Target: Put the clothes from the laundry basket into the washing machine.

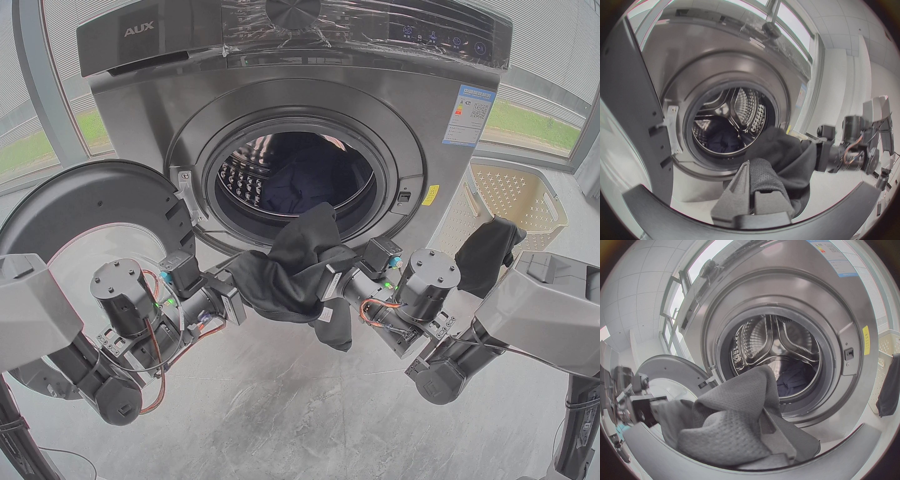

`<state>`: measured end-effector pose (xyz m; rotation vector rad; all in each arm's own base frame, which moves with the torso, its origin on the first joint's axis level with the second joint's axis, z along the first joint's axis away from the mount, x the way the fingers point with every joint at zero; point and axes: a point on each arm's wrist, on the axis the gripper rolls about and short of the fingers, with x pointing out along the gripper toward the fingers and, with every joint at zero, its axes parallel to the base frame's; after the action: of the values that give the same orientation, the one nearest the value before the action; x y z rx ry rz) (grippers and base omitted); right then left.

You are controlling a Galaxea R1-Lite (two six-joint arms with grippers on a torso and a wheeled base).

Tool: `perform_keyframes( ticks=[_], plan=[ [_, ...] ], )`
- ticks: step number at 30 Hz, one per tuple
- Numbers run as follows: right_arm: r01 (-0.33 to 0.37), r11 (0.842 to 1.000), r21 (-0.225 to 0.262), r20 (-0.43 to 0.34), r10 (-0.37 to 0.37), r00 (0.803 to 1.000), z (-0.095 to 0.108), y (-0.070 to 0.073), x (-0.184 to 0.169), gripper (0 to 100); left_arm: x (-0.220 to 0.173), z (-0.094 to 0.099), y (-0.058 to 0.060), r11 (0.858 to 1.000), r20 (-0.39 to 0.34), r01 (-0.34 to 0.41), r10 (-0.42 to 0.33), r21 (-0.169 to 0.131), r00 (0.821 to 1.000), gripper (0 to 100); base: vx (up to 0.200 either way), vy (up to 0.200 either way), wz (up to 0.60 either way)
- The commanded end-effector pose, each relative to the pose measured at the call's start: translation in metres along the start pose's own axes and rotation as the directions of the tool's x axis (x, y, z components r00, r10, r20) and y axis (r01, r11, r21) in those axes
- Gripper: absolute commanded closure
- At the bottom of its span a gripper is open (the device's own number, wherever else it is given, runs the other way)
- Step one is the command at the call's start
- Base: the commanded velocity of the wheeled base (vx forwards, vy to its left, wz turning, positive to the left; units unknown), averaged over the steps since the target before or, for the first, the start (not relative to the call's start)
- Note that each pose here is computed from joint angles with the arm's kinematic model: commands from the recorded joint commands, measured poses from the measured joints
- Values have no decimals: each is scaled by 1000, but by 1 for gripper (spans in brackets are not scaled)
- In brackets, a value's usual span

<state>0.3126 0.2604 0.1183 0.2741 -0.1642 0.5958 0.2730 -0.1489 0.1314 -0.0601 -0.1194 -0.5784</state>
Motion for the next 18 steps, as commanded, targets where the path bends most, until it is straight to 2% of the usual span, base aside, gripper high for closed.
perform_keyframes(
  ticks=[1, 8, 9, 12, 15, 16, 18],
  plan=[
    [-19, 1000, 7, 23, 18, 1000, 11, 8, -2, 100, 6, -24, 2, 1000, -70, -7, 7, -3, 998, 100, 0, 0, 0],
    [-16, 1000, 7, 23, 15, 1000, 10, 7, -1, 100, 2, -28, 5, 1000, -96, -9, 9, 7, 995, 100, 0, 0, 0],
    [-16, 1000, 7, 23, 15, 1000, 10, 7, -1, 100, 2, -28, 5, 1000, -96, -9, 9, 7, 995, 0, 0, 0, 0],
    [-14, 1000, 7, 30, 14, 999, 12, 6, -1, 100, -2, -34, 4, 1000, -125, -5, 5, 1, 992, 0, 0, 0, 0],
    [-14, 1000, 5, 30, 14, 999, 12, 6, 0, 100, -19, -53, 0, 999, -230, 37, -36, 1, 972, 0, 0, 0, 0],
    [-12, 1000, 7, 30, 12, 999, 12, 6, 0, 100, -21, -55, -1, 999, -239, 47, -45, 4, 970, 0, 0, 0, 0],
    [-14, 1000, 6, 31, 14, 999, 13, 7, 0, 100, -35, -69, -4, 992, -323, 122, -105, 34, 941, 0, 0, 0, 0]
  ],
)
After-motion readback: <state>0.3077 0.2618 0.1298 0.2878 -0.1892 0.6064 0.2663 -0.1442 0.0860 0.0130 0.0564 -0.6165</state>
